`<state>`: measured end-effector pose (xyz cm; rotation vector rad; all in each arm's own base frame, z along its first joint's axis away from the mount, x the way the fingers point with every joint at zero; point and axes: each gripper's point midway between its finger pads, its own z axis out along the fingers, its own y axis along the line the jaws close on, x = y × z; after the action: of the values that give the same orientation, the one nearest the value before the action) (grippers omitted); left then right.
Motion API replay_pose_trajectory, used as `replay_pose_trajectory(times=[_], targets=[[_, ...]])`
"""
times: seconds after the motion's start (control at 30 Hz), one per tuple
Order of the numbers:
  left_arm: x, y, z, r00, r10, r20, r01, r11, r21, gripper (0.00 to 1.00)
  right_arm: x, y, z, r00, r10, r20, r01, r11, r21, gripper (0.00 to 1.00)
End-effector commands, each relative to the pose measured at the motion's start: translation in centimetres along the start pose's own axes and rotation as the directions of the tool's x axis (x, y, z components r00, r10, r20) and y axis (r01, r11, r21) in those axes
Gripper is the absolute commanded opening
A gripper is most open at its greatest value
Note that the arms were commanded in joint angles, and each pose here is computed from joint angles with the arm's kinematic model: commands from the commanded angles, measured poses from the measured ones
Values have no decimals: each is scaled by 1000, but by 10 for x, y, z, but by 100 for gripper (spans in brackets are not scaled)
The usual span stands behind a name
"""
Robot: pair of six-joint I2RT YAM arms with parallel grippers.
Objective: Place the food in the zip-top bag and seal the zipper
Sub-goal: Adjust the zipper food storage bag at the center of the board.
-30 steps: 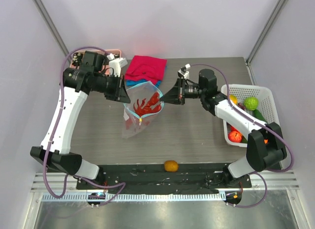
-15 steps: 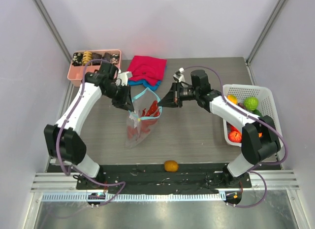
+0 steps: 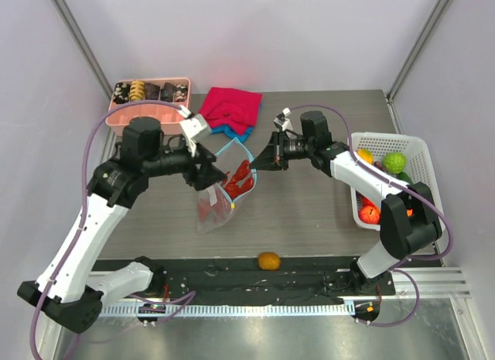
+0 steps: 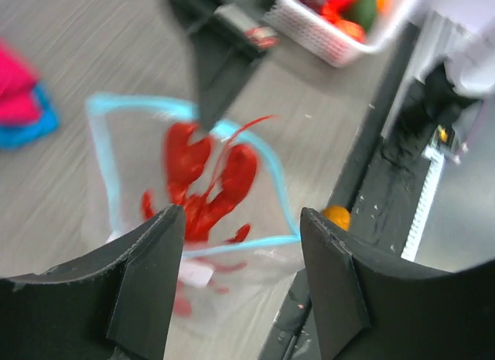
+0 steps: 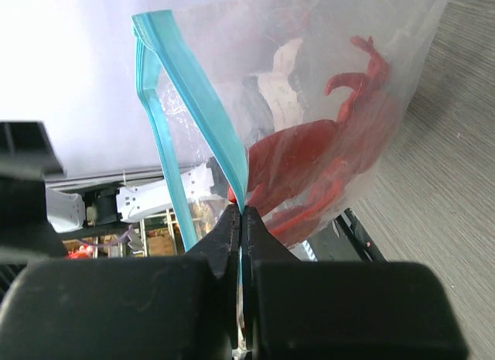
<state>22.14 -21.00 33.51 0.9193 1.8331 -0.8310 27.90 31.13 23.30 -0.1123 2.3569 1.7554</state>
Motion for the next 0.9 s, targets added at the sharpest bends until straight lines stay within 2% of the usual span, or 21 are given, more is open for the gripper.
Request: replay_pose_trajectory(times=[0.0,0.2,0.43,0.57,0.7,0.87], targets=[[1,0,41,983,182,5,-181,982,60,66,5,31,-7,995,-96,8,97,994,-58,1],[18,22,72,965,251,-79,-247,967,64,66,8,32,-7,992,-123,8,123,991,-60,1],[52,36,84,921,357,-154,-345,933,101,65,10,34,-9,989,-146,5,146,987,-62,1],[63,35,93,890,427,-162,-404,901,157,68,10,33,-9,989,-148,2,148,987,-63,1],[67,37,103,873,453,-180,-432,890,142,68,11,34,-8,989,-146,-1,146,987,-63,1],[57,41,116,870,466,-162,-456,885,95,64,13,33,-6,988,-151,-10,151,987,-61,1]])
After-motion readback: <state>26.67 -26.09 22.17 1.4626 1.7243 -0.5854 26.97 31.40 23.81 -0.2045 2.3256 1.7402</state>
